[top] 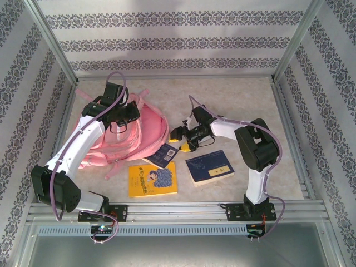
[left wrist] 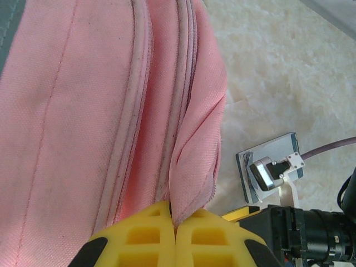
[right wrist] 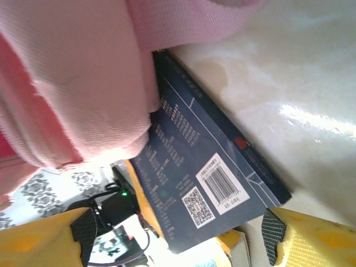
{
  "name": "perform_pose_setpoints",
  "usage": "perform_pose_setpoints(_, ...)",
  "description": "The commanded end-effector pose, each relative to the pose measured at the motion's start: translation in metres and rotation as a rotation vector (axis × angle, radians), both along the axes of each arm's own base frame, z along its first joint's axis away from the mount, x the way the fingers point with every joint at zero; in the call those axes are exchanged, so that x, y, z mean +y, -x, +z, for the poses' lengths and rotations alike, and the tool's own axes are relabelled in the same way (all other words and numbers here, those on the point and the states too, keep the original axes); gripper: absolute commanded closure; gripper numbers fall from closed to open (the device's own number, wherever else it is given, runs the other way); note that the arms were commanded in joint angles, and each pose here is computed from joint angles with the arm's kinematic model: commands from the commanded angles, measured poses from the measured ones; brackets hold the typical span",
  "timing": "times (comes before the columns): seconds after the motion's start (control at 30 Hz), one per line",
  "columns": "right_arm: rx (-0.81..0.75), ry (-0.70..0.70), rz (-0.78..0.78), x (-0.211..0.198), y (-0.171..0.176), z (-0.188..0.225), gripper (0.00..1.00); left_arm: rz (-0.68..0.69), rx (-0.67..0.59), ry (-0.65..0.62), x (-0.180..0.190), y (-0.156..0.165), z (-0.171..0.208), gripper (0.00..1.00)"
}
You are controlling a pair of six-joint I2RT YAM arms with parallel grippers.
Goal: Pack the student bag
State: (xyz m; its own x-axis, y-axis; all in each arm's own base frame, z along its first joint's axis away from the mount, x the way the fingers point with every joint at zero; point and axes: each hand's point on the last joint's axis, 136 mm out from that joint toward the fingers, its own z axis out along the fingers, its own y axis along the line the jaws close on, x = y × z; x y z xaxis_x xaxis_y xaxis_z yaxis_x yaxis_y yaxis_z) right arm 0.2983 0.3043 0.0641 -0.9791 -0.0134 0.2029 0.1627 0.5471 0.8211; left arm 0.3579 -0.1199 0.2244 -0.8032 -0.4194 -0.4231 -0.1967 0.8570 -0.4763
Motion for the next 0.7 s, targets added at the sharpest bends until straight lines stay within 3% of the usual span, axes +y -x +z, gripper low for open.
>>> perform_pose_setpoints(0.0, 0.024, -0.117, -0.029, 0.005, -0.003, 0.016, 0.27, 0.018, 0.015, -0.002, 0.000, 0.000, -0.008, 1.00)
perform_pose_setpoints(0.1, 0.012, -0.077, -0.023, 0.001, 0.000, 0.009, 0.34, 0.023, 0.009, -0.006, 0.001, -0.001, -0.005, 1.00)
perform_pose_setpoints(0.2, -0.100, 0.132, 0.036, -0.021, 0.007, 0.003, 0.42, 0.028, -0.017, -0.035, 0.006, -0.003, 0.008, 1.00)
perform_pose_setpoints(0.4, -0.397, 0.486, 0.246, -0.047, 0.034, 0.018, 0.34, 0.054, -0.066, -0.088, 0.017, -0.011, 0.026, 1.00)
perform_pose_setpoints(0.53, -0.604, 0.592, 0.403, -0.031, 0.057, 0.030, 0.25, 0.066, -0.074, -0.083, 0.020, -0.017, 0.029, 1.00)
perform_pose_setpoints(0.67, -0.727, 0.606, 0.506, -0.004, 0.074, 0.031, 0.25, 0.110, -0.083, -0.092, 0.033, -0.028, 0.035, 1.00)
